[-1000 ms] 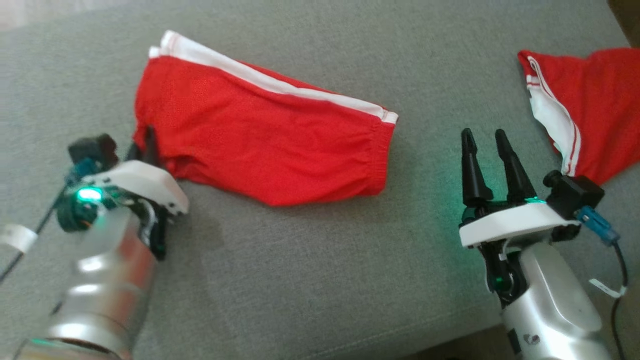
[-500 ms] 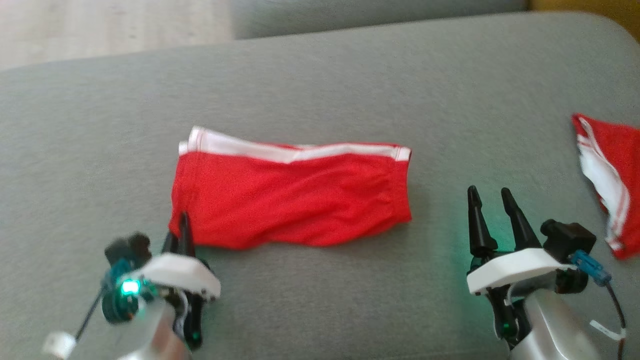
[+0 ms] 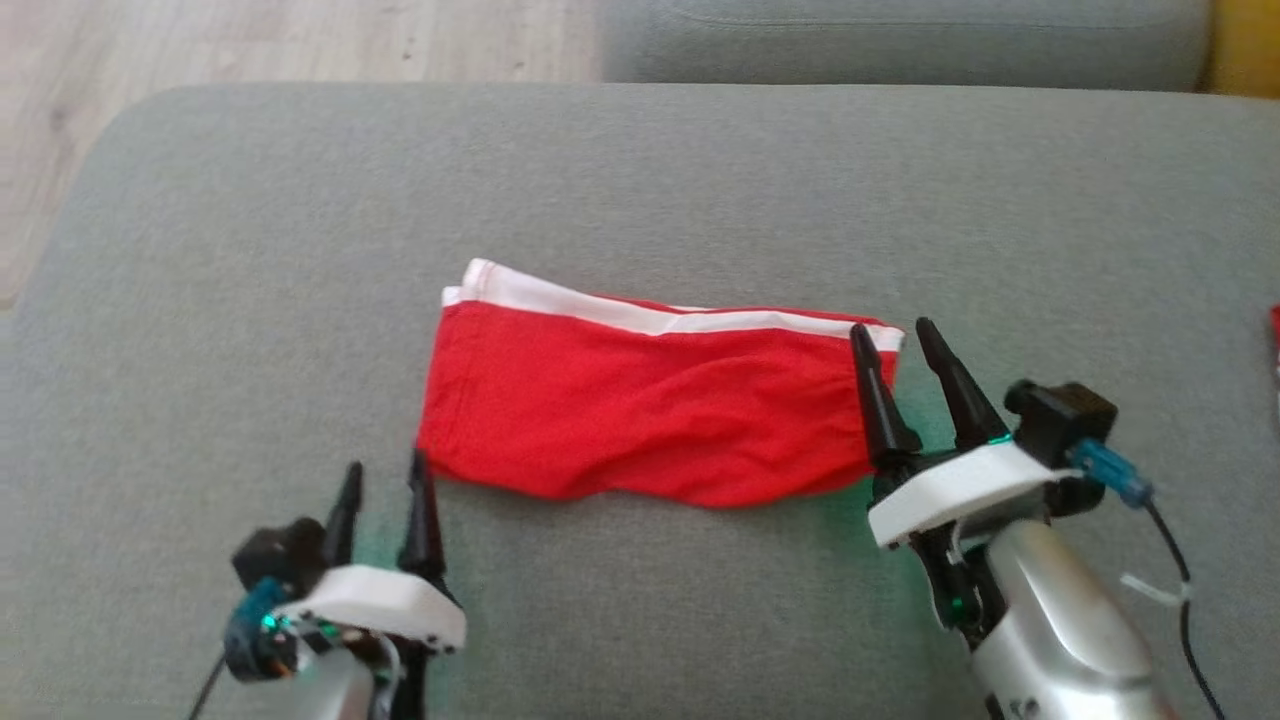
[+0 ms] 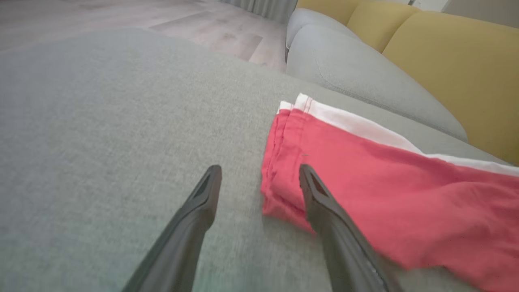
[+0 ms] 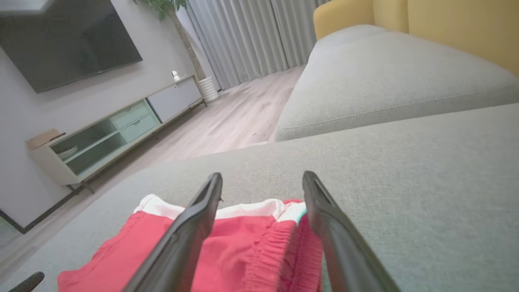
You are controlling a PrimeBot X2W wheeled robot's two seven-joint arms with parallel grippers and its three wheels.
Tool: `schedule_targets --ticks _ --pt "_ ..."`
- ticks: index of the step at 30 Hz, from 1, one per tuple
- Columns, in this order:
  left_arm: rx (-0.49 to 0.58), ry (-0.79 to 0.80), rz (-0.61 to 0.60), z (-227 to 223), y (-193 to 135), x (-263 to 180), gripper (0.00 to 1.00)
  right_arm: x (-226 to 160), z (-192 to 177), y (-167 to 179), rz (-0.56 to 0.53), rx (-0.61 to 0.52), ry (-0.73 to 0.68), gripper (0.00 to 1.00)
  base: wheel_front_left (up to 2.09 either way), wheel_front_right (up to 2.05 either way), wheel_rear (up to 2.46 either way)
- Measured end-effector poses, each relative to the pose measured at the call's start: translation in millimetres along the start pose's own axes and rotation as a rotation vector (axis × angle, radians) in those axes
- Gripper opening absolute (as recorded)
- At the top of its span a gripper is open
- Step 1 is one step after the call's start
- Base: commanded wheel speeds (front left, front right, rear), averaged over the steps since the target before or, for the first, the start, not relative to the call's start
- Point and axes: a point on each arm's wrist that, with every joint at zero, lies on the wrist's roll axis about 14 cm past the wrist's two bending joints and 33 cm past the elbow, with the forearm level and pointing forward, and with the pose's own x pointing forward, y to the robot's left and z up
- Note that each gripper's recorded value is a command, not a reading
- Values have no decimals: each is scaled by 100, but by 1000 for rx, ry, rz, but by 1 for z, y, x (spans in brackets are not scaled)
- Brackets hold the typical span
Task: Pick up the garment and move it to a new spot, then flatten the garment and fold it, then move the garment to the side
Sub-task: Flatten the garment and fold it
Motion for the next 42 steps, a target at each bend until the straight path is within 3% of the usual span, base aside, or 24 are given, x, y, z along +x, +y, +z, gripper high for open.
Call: schedule_targets --ticks 9,14,15,16,19,23,29,32,35,39,42 --pt "-20 13 13 -8 4 -11 100 -16 -90 -27 -85 -12 310 100 0 0 0" --pt "-23 5 31 -6 11 -14 100 -8 -94 -23 -84 34 322 98 0 0 0" --pt "-23 3 31 -5 11 -14 100 -8 -94 -20 -76 49 323 57 0 0 0" --pt "-21 1 29 -4 10 -14 100 -9 -94 -17 -69 60 325 0 0 0 0" --pt "-16 1 23 -5 8 -15 100 -12 -95 -13 -66 77 329 0 0 0 0" --pt "-15 4 9 -7 3 -17 100 -16 -85 -33 -144 114 295 0 0 0 0" --pt "-18 24 1 -16 0 -24 100 -37 -39 -126 -341 36 201 0 0 0 0" --pt "-16 23 -10 -15 -3 -23 100 -44 -22 -149 -380 -2 175 0 0 0 0" --pt "-17 32 -28 -18 -9 -23 100 -34 -27 -125 -324 51 195 0 0 0 0" --pt "-43 57 -24 -28 -10 -30 100 -4 -26 -45 -135 229 211 0 0 0 0" --pt "-51 77 0 -37 -4 -37 100 9 -16 1 1 269 216 0 0 0 0"
